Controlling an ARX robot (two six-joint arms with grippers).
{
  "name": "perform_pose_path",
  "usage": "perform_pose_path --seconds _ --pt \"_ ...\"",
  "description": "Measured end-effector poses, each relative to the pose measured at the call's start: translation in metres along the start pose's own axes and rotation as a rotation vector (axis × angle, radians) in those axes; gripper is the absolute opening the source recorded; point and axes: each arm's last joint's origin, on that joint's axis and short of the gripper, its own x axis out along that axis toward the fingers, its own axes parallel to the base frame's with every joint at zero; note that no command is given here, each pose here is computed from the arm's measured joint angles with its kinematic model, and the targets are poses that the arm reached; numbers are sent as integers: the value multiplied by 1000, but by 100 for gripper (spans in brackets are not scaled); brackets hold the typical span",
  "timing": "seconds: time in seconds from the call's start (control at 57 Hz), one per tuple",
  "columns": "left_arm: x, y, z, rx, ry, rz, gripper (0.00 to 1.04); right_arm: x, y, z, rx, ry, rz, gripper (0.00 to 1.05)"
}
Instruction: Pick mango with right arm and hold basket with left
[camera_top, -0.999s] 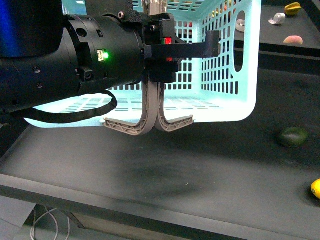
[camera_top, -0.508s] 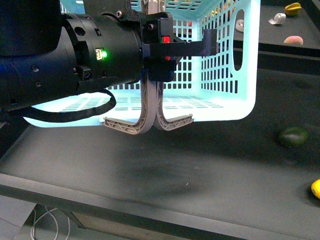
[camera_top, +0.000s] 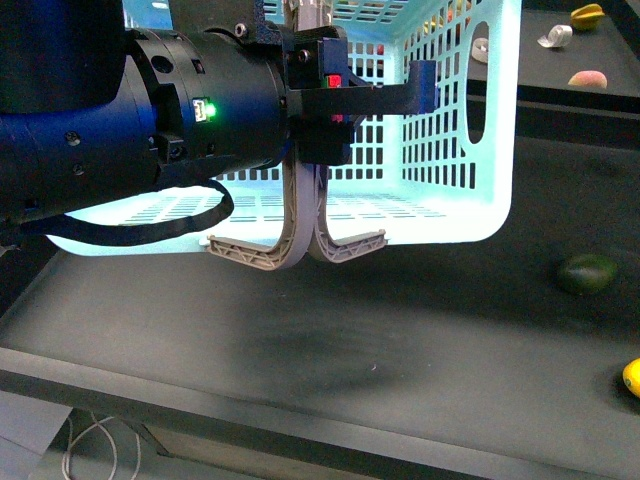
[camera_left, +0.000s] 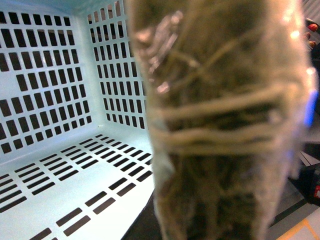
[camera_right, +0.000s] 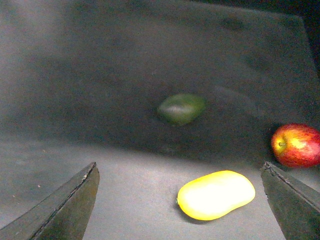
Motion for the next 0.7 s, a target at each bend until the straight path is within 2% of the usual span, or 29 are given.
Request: perform_pose_path --seconds 0.21,0.701 --pt "0 0 0 0 0 1 4 38 -17 -19 -145 159 67 96" --pt "0 0 0 0 0 1 4 95 -52 -59 -596 432 153 96"
